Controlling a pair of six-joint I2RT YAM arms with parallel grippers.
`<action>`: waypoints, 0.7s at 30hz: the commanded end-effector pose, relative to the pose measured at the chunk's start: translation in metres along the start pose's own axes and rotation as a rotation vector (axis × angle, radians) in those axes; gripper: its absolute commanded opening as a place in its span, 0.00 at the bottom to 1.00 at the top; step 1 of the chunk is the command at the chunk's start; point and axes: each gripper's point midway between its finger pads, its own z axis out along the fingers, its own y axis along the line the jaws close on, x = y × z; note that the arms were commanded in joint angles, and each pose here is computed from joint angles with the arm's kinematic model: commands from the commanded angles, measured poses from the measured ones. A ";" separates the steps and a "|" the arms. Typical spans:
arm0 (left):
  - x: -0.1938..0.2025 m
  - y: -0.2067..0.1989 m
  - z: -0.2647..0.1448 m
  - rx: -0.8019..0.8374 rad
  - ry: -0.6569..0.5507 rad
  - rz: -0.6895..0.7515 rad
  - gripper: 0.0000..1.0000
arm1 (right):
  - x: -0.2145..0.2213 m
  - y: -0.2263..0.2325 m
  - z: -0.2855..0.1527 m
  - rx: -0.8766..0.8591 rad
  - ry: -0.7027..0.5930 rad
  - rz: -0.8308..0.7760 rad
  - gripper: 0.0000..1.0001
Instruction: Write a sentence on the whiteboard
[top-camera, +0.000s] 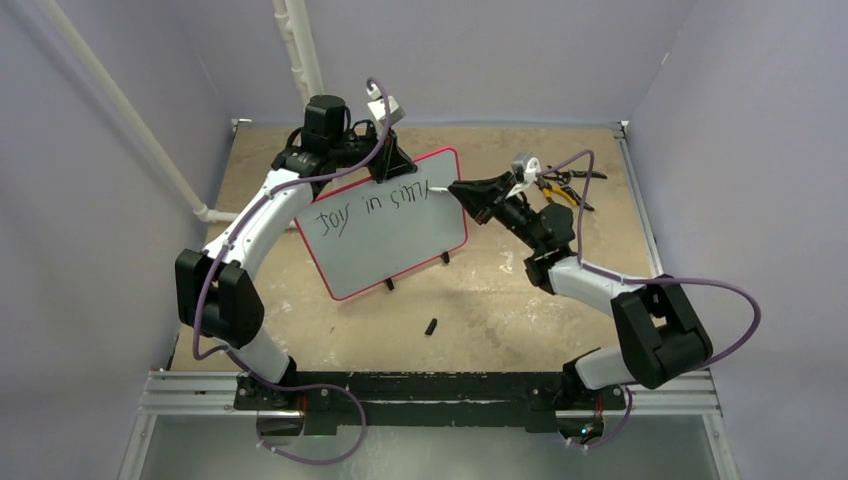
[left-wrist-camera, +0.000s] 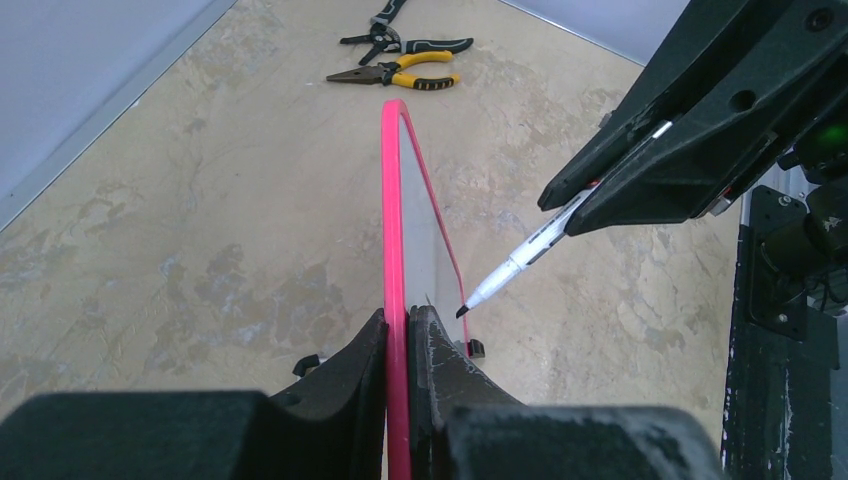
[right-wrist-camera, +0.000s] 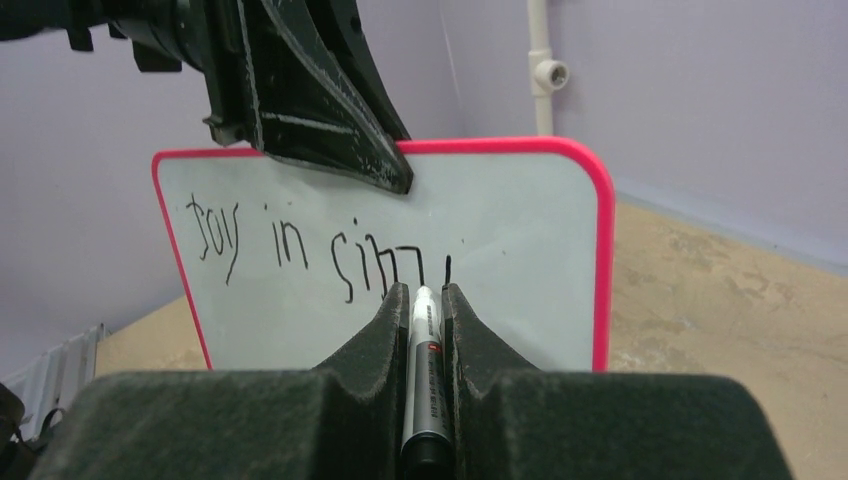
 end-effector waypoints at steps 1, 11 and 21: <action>0.025 -0.006 -0.007 0.032 0.061 -0.066 0.00 | -0.039 0.005 0.007 0.001 -0.131 -0.032 0.00; 0.025 -0.006 -0.006 0.033 0.060 -0.066 0.00 | -0.037 -0.005 0.018 0.016 -0.138 -0.035 0.00; 0.026 -0.005 -0.007 0.033 0.061 -0.069 0.00 | -0.035 -0.022 0.011 0.121 -0.149 -0.029 0.00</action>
